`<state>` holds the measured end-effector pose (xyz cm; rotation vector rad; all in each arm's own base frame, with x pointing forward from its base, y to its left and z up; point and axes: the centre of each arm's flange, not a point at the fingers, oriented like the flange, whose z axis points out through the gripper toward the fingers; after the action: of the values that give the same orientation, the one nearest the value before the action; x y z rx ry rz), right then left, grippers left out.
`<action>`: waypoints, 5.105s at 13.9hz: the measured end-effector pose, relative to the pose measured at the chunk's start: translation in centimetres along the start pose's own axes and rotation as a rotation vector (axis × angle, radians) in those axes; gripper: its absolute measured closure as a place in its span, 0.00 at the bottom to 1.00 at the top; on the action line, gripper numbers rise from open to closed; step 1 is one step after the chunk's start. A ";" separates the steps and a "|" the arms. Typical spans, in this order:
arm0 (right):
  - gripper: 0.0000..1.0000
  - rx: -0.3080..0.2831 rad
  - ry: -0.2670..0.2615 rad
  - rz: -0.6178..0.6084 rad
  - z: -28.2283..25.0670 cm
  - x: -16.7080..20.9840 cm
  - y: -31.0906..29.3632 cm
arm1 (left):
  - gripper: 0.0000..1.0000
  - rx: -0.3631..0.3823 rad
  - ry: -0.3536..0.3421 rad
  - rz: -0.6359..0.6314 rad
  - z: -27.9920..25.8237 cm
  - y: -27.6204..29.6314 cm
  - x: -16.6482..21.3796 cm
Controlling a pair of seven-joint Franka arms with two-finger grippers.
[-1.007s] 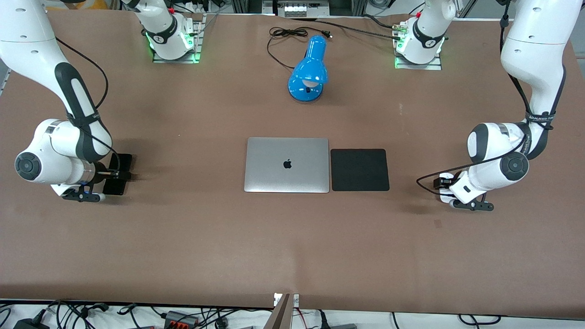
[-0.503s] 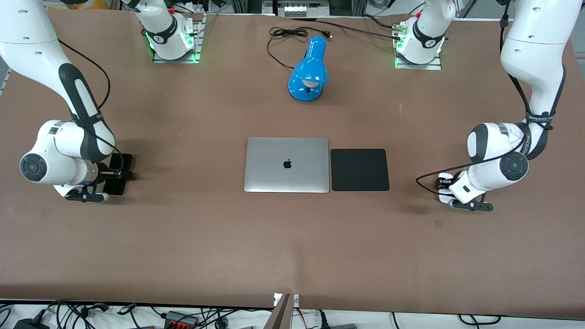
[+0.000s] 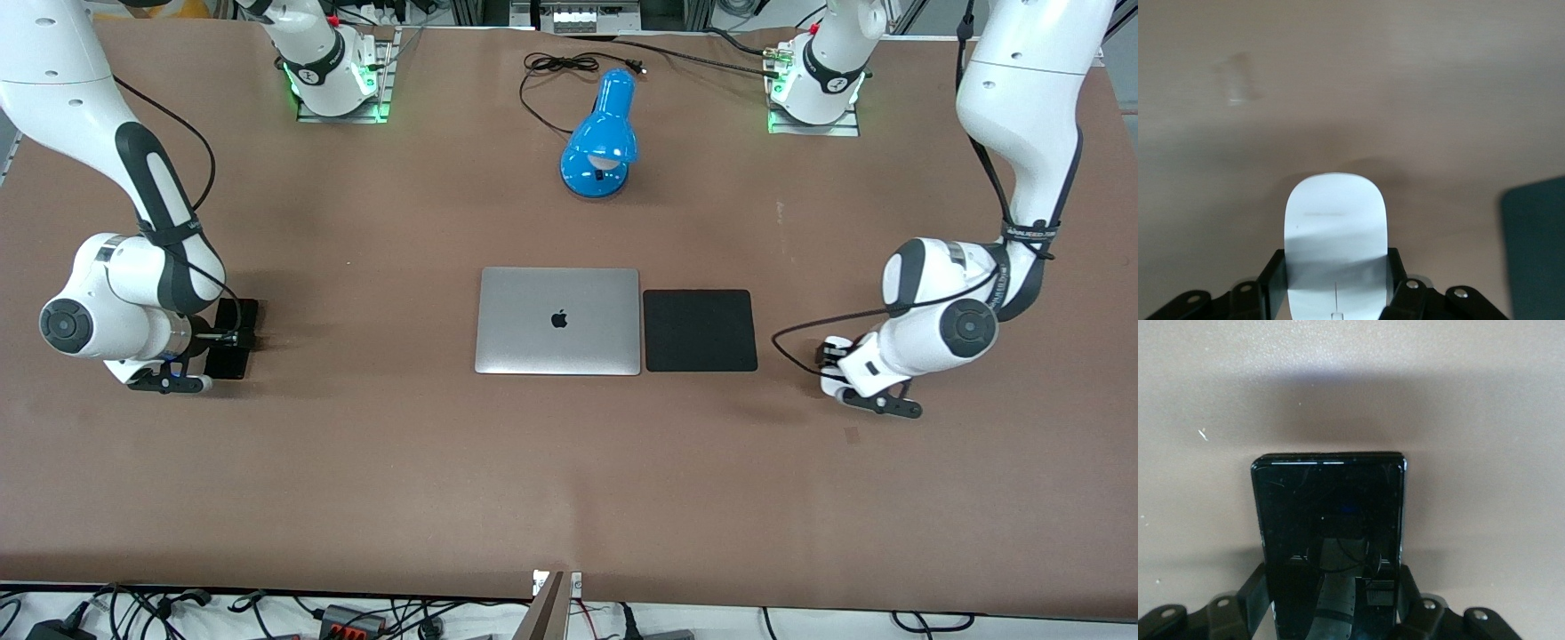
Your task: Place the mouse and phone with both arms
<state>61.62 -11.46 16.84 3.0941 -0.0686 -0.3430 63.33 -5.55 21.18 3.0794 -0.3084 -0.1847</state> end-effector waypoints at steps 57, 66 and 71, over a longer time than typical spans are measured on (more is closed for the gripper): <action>0.00 0.100 0.303 0.002 -40.8 -5.2 -8.2 | 0.00 0.062 0.017 -0.302 -35.5 1.2 -12.5; 0.00 0.009 0.242 -0.032 -40.0 -10.2 -7.8 | 0.00 0.057 0.054 -0.317 -37.0 0.2 -12.4; 0.00 0.010 0.227 -0.038 -38.6 -12.9 -7.8 | 0.00 0.057 0.054 -0.318 -37.0 0.1 -12.4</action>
<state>57.85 -2.20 57.06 3.1228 -0.0057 0.0099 55.76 -2.10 59.32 3.1639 0.1830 -0.1029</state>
